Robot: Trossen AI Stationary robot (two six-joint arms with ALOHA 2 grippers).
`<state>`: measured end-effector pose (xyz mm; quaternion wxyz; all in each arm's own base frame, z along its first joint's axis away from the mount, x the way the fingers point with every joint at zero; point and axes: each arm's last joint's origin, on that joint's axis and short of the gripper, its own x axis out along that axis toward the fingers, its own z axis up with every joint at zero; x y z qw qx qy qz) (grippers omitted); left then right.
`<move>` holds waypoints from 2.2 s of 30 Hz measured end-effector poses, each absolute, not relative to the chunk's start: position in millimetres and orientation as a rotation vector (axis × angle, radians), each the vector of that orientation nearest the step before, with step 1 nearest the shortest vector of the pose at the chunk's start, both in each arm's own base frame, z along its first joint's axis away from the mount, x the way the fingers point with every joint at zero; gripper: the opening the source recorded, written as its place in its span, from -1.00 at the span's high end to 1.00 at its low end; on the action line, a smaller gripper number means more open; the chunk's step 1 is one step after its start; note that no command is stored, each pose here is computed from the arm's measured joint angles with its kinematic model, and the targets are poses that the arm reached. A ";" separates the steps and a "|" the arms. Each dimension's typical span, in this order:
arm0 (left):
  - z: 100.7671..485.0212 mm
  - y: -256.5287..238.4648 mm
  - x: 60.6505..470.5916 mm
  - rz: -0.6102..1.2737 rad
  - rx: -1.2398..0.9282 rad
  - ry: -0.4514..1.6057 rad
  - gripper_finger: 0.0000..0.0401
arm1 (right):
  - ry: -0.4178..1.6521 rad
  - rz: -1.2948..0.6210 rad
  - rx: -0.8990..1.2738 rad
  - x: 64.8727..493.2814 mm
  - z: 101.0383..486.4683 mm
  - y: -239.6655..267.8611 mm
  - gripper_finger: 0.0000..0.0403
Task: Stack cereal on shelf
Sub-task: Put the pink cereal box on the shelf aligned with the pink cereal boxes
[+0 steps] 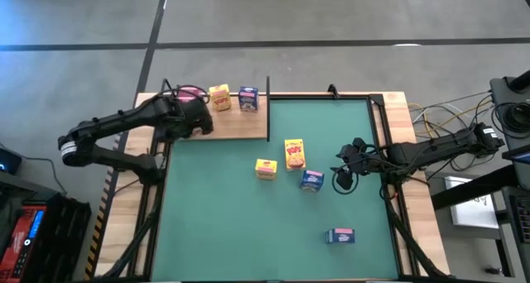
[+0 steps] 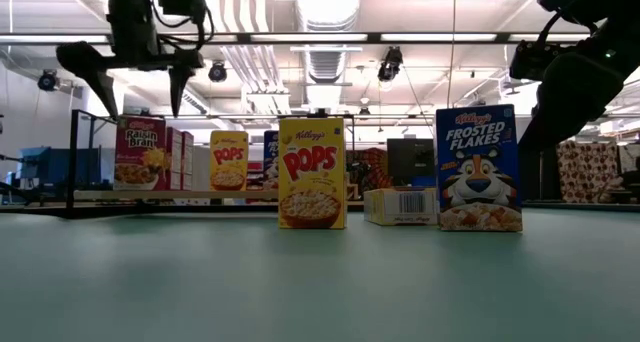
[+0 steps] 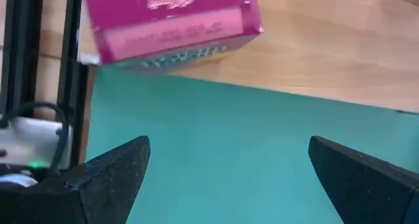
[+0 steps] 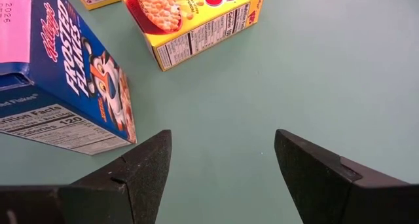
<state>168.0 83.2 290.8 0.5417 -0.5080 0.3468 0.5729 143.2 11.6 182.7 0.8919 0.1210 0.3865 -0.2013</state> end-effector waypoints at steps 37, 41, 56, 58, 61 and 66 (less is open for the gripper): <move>278.5 88.2 166.4 1.458 -1.070 0.901 -0.99 | 0.802 -0.418 0.251 143.2 182.7 11.6 -0.29; 278.0 88.9 169.4 1.429 -1.094 0.884 -0.99 | 0.802 -0.418 0.251 143.2 182.7 11.6 -0.29; 257.2 92.1 169.4 1.470 -0.987 0.857 -0.99 | 0.802 -0.418 0.251 143.2 182.7 11.6 -0.29; 257.3 92.8 169.9 1.470 -0.968 0.849 -0.99 | 0.802 -0.418 0.251 143.2 182.7 11.6 -0.29; 257.5 93.1 169.7 1.479 -0.960 0.842 -0.99 | 0.802 -0.418 0.251 143.2 182.7 11.6 -0.29; 257.7 90.5 168.2 1.472 -1.048 0.848 -0.99 | 0.802 -0.418 0.251 143.2 182.7 11.6 -0.29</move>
